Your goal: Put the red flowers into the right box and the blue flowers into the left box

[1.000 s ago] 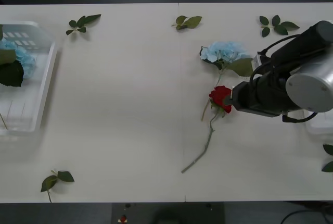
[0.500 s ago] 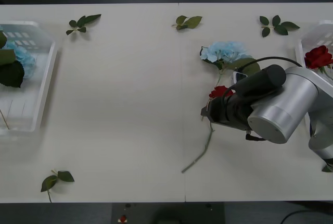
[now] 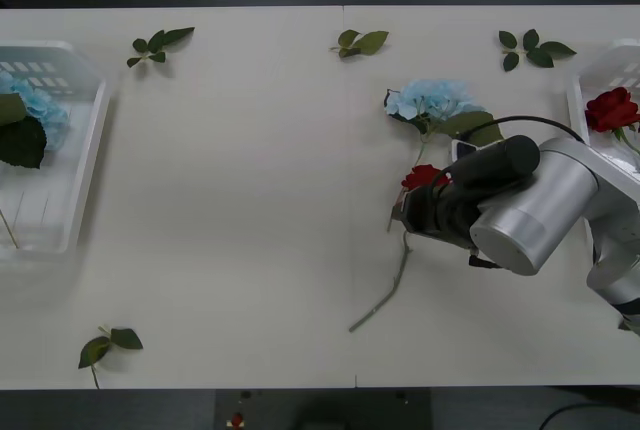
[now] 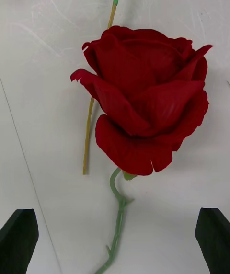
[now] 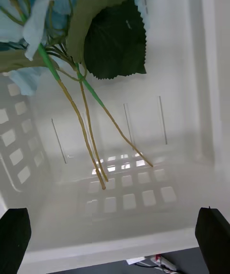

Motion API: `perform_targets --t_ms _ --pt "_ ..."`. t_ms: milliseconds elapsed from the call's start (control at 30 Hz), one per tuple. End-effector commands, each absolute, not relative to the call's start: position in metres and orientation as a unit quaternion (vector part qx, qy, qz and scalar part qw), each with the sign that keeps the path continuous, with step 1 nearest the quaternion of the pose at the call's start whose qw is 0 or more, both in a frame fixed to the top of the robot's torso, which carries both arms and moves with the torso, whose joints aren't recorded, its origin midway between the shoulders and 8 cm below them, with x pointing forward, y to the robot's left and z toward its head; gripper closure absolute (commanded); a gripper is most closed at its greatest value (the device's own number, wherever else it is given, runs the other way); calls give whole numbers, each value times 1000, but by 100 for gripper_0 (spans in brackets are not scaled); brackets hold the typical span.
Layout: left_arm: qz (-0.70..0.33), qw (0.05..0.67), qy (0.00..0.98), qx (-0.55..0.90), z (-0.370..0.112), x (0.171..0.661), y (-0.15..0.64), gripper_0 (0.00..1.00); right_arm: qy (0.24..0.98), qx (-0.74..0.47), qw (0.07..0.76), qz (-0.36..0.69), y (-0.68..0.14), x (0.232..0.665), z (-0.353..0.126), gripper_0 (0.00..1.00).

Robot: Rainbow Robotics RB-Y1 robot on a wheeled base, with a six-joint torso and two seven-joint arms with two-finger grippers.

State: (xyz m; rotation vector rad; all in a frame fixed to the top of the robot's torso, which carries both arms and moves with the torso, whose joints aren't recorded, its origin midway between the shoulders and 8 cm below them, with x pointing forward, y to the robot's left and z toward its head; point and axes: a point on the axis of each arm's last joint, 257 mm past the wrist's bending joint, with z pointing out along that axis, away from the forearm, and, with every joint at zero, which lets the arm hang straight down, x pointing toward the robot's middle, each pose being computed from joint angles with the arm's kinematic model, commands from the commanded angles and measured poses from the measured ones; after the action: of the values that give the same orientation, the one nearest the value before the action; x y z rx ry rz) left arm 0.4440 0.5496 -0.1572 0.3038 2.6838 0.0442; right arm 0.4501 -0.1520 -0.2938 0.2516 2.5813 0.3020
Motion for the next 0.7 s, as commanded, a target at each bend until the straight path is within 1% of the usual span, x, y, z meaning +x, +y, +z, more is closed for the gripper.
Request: perform_targets --t_ms 33,400,700 --pt "-7 246 954 170 -118 444 536 0 954 82 270 99 -158 453 -302 4" --pt "-140 284 918 240 -107 440 462 0 955 74 273 89 -161 454 -321 4" --pt "-174 329 856 359 -102 445 412 0 953 73 277 99 -160 462 -328 5"
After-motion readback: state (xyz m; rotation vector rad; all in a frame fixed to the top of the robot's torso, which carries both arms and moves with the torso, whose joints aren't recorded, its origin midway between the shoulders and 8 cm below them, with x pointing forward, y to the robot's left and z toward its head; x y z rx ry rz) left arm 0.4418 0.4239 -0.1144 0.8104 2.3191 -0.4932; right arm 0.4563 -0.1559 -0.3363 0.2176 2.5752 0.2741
